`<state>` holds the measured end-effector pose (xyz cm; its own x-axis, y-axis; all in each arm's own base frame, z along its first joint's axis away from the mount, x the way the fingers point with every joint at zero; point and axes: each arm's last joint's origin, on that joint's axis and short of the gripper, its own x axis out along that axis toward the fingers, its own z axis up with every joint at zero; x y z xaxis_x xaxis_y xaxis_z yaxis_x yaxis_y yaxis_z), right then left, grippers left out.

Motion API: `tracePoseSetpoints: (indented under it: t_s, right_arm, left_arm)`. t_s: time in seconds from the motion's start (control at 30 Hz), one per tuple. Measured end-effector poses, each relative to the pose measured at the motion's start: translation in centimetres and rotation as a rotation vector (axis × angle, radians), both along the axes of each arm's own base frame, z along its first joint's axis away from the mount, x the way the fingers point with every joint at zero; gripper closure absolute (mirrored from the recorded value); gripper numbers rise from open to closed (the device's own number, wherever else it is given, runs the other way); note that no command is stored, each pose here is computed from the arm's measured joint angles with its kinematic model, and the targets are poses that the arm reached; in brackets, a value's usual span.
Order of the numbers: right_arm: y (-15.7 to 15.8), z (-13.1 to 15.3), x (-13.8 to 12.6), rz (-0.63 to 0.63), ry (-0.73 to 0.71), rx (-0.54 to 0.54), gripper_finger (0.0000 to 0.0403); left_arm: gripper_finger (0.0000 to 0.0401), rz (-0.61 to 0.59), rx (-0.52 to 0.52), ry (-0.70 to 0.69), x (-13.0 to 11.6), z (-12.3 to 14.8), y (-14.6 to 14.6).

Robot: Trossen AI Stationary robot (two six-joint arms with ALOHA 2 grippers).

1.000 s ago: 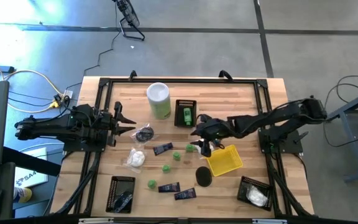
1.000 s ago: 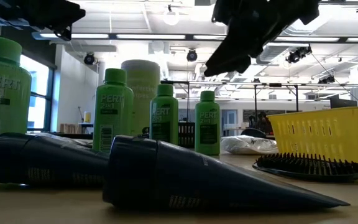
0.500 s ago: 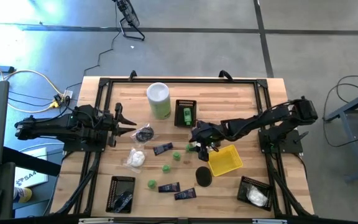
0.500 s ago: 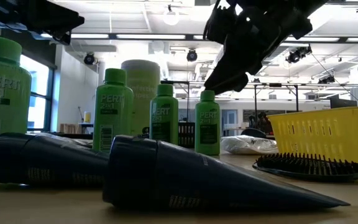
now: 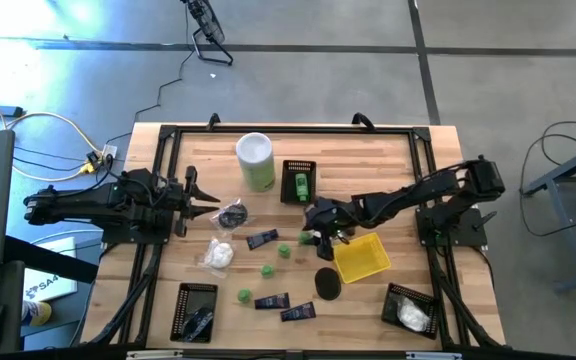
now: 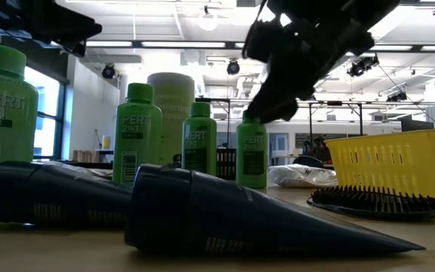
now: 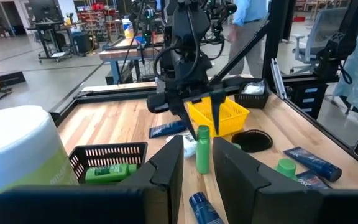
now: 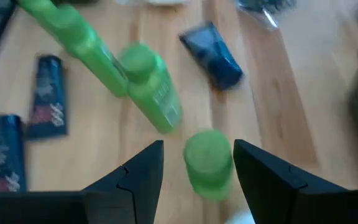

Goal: Pick & Place Travel size toiletries
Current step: Put the green shampoo bottle into the top black bin

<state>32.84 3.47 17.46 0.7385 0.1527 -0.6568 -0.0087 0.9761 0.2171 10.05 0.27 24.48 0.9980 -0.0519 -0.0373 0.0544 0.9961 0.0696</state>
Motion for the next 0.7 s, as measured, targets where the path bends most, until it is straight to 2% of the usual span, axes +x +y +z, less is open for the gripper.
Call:
tracePoseSetpoints:
  t_s: [0.1,0.37,0.7]
  right_arm:
    - [0.0,-0.9,-0.1,-0.008,0.046,0.007,0.0216]
    - [0.1,-2.0,0.3,-0.008,0.062,0.010,0.0216]
    - [0.1,-1.7,0.5,0.005,0.034,0.016,0.0229]
  left_arm:
    - [0.0318,0.000,0.000,0.000,0.0,0.0,0.0]
    - [0.0318,-0.003,0.000,0.000,0.0,0.0,0.0]
    - [0.0318,-0.002,0.000,0.000,0.0,0.0,0.0]
